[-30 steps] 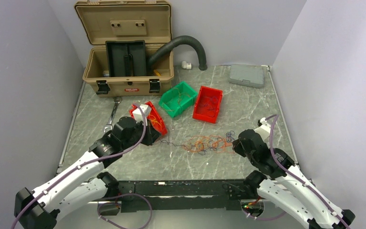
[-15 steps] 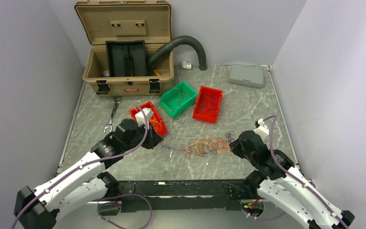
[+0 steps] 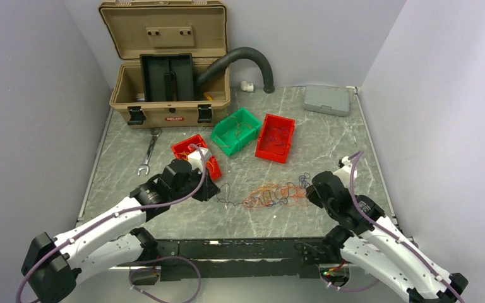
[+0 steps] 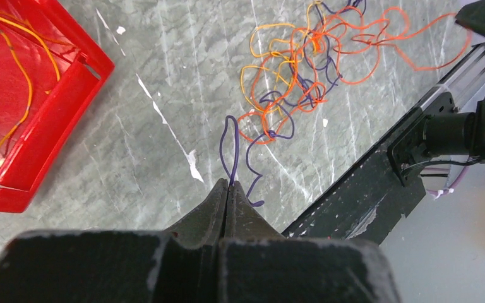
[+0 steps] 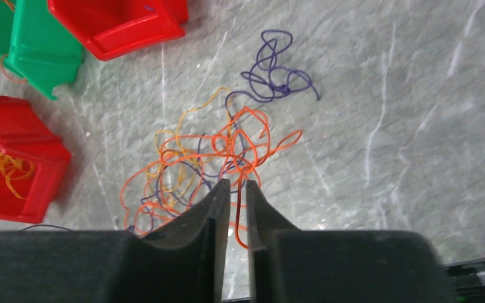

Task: Untangle the cables

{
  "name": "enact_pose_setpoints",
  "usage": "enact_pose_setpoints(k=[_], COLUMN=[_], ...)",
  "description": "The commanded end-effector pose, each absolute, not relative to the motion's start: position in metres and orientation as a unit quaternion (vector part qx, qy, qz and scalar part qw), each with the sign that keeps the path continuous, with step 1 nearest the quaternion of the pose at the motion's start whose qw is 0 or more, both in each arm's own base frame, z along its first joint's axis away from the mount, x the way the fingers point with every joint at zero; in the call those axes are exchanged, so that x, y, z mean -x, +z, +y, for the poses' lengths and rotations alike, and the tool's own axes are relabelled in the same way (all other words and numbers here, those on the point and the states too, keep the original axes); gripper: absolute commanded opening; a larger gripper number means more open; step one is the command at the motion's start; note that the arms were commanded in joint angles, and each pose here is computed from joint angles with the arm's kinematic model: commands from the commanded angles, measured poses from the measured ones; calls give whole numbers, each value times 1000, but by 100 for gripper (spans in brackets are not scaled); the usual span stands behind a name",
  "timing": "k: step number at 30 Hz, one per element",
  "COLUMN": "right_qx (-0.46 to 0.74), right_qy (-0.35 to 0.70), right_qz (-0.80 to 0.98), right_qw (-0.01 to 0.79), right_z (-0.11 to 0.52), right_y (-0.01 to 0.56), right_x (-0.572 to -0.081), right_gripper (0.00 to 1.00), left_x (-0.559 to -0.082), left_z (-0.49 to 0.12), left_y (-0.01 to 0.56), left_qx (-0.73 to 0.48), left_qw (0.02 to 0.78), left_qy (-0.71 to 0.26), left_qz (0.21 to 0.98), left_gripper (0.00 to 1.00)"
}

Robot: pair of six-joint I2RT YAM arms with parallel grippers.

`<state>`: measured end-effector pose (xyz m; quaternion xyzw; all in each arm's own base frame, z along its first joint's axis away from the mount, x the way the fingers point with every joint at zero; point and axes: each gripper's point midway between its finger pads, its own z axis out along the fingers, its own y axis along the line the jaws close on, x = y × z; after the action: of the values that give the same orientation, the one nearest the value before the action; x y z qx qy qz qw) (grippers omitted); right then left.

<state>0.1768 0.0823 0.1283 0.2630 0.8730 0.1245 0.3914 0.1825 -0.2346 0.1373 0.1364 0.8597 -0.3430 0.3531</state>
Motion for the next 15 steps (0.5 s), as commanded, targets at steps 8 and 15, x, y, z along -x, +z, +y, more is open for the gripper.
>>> enact_pose_setpoints(k=[8, 15], right_qx=[-242, -224], right_qy=[114, 25], right_qz=[857, 881], right_qw=[440, 417], right_z=[82, 71], right_y=[143, 133], right_x=[-197, -215], right_gripper=[80, 79], left_x=[-193, -191], left_z=[-256, -259], left_y=[145, 139], left_qx=[-153, -181], left_qw=[371, 363], left_qy=[-351, -332], left_qz=[846, 852], left_gripper=[0, 6])
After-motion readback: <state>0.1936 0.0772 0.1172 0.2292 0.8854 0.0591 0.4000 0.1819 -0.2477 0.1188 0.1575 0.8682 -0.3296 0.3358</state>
